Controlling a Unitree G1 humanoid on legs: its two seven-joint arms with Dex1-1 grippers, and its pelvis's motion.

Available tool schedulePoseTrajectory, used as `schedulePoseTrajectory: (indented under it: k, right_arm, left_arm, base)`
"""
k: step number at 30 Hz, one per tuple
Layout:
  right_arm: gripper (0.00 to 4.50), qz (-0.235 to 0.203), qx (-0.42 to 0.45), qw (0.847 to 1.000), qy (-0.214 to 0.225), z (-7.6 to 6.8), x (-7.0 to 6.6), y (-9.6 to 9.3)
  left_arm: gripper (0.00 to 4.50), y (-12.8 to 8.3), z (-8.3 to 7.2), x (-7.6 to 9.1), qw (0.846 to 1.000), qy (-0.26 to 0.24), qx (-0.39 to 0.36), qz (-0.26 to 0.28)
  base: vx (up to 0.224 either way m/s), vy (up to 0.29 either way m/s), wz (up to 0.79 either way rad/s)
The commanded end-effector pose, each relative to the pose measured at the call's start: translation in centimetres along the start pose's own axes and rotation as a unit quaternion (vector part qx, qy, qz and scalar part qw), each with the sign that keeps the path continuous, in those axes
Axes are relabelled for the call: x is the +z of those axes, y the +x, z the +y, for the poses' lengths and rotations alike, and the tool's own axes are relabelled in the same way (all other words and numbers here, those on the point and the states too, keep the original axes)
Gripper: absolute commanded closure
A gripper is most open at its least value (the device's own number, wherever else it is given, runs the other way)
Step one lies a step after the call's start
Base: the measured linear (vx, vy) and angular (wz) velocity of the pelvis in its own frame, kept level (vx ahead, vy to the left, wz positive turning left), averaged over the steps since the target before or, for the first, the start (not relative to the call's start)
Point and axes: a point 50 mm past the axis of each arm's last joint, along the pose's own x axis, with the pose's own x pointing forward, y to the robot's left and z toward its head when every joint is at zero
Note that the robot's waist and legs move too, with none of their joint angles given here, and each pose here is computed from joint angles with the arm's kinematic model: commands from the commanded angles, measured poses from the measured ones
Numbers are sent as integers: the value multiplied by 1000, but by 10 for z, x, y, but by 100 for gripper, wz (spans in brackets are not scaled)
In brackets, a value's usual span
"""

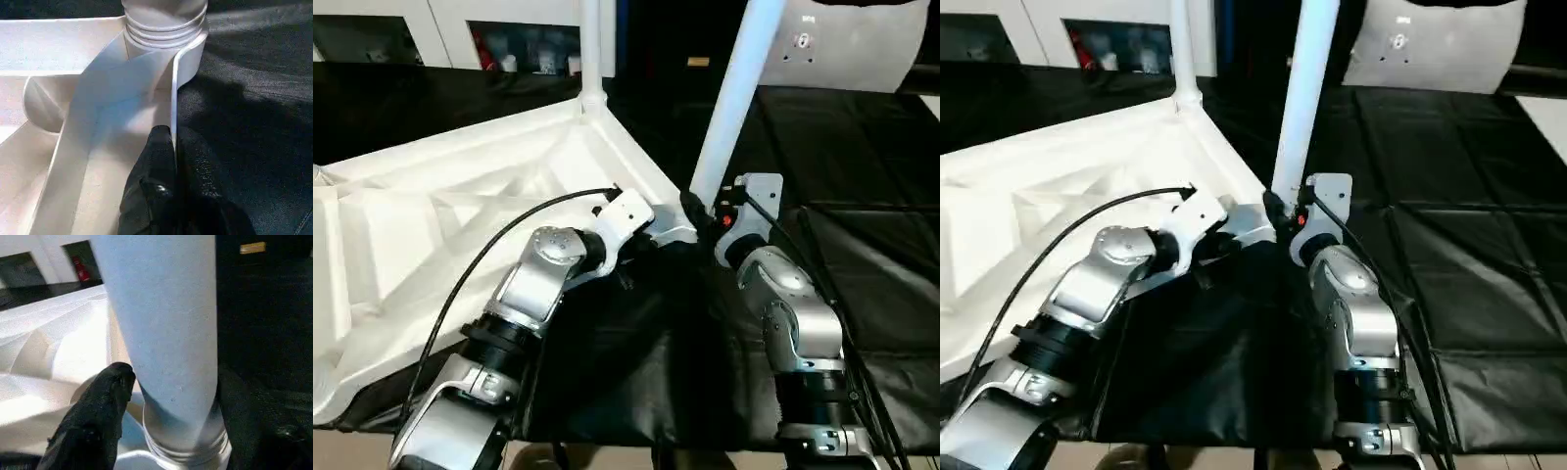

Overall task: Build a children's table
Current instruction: Rotate leg to tighten

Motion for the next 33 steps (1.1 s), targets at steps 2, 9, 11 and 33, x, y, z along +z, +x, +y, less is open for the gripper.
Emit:
schedulePoseTrajectory:
  k: [2,9,11,33]
  right_arm:
    - [121,18,108,994,-2,15,-9,-4]
    - [46,32,234,969,-73,-18,4,-28]
    - [37,44,269,958,-92,-19,4,-33]
    - [82,148,526,826,-139,-31,6,-51]
  left_arm:
    - [450,-4,-4,7,998,43,-23,-28]
    - [450,-30,-1,-24,995,63,-80,-3]
    - [450,-33,-1,-27,993,66,-95,-4]
    - [450,-71,-4,-42,937,151,-316,22]
  base:
    - [0,0,0]
    - [0,0,0]
    - [0,0,0]
    - [0,0,0]
